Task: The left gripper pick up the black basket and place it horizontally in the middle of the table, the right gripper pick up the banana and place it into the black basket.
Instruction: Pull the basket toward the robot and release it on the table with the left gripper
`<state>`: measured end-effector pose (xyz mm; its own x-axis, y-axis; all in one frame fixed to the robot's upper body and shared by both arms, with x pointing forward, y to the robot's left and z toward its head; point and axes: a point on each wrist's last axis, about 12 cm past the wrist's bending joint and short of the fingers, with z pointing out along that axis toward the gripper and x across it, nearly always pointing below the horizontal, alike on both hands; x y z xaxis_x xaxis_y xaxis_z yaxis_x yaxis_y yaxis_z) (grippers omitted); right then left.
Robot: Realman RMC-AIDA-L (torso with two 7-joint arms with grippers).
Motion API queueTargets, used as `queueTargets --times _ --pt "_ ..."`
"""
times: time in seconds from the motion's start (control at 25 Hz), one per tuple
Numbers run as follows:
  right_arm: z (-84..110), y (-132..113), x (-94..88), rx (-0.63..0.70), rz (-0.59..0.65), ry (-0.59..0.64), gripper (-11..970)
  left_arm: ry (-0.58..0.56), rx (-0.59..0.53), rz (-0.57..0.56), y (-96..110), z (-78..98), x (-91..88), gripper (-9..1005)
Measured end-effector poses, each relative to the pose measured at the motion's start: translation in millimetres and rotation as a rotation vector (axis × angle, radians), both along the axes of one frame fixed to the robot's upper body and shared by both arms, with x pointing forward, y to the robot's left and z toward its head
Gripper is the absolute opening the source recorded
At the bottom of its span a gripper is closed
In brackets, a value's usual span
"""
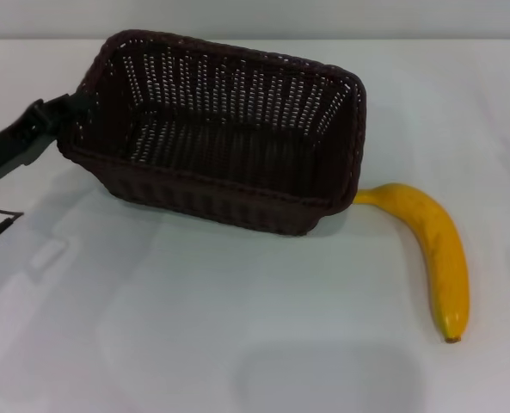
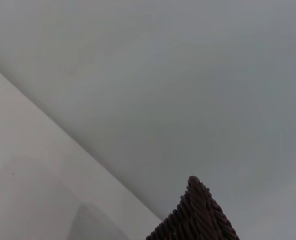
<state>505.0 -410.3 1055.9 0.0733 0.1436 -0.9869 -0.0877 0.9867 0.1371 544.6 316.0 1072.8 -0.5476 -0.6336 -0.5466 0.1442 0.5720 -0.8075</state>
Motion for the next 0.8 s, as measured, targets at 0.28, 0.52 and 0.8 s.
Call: queueTargets --times 0.28,0.52,0.8 --pt "0.0 0 -0.3 0.000 0.003 -0.001 842 -0.021 -0.050 -0.015 -6 -13.8 -8.5 227" --pt "0.2 0 -0.1 0.000 0.005 -0.001 842 -0.005 -0.099 -0.039 -11 -22.6 -17.2 235" --pt "0.0 -2 -2.2 -0.003 -0.002 0.001 842 0.009 -0.130 -0.085 -15 -25.7 -24.5 432"
